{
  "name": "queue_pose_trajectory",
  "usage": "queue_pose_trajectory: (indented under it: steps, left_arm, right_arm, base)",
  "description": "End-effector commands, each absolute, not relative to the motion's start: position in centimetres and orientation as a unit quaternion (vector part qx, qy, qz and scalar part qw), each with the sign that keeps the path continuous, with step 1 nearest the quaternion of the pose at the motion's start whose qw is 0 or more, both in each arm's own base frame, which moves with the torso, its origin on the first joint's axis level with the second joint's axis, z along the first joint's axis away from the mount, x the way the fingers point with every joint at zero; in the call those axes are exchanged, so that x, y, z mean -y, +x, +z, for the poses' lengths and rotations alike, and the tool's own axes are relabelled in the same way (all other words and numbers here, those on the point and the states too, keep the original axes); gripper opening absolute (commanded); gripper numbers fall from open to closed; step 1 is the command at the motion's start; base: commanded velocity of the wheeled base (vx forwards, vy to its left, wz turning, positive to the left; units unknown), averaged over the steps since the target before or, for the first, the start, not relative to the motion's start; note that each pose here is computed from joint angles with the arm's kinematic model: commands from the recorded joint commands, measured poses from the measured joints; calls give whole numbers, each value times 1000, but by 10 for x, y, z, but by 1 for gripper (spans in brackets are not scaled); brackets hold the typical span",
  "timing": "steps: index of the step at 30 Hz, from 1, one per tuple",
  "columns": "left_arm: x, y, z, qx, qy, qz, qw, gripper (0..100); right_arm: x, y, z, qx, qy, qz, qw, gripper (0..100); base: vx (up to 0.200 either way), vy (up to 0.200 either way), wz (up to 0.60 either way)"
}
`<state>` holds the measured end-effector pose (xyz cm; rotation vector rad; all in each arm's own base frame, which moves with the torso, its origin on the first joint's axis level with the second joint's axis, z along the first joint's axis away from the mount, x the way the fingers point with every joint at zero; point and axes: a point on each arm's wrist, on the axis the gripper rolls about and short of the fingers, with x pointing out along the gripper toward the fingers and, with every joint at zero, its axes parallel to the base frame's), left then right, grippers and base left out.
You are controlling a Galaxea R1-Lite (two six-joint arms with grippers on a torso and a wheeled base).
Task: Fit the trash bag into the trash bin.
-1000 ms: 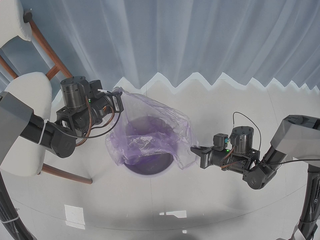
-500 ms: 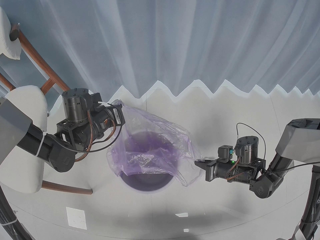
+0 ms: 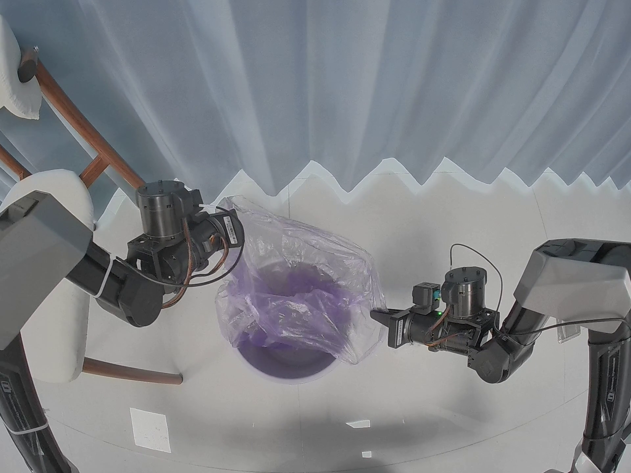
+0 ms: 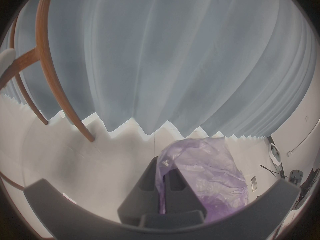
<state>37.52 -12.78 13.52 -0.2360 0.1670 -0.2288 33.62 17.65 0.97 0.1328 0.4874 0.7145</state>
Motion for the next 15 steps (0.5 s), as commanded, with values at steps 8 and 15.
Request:
queue_pose_trajectory:
  steps: [8,15]
  left_arm:
    - [106,404,94,-116,-114,-73,984,0]
    - [89,409,86,-124,-115,-51,984,0]
  right_arm:
    - [-166,346,-31,-276,63,322,903,0]
    - [-173,342,-40,-268,59,334,902,0]
  base:
    - [0,0,0]
    - [0,0,0]
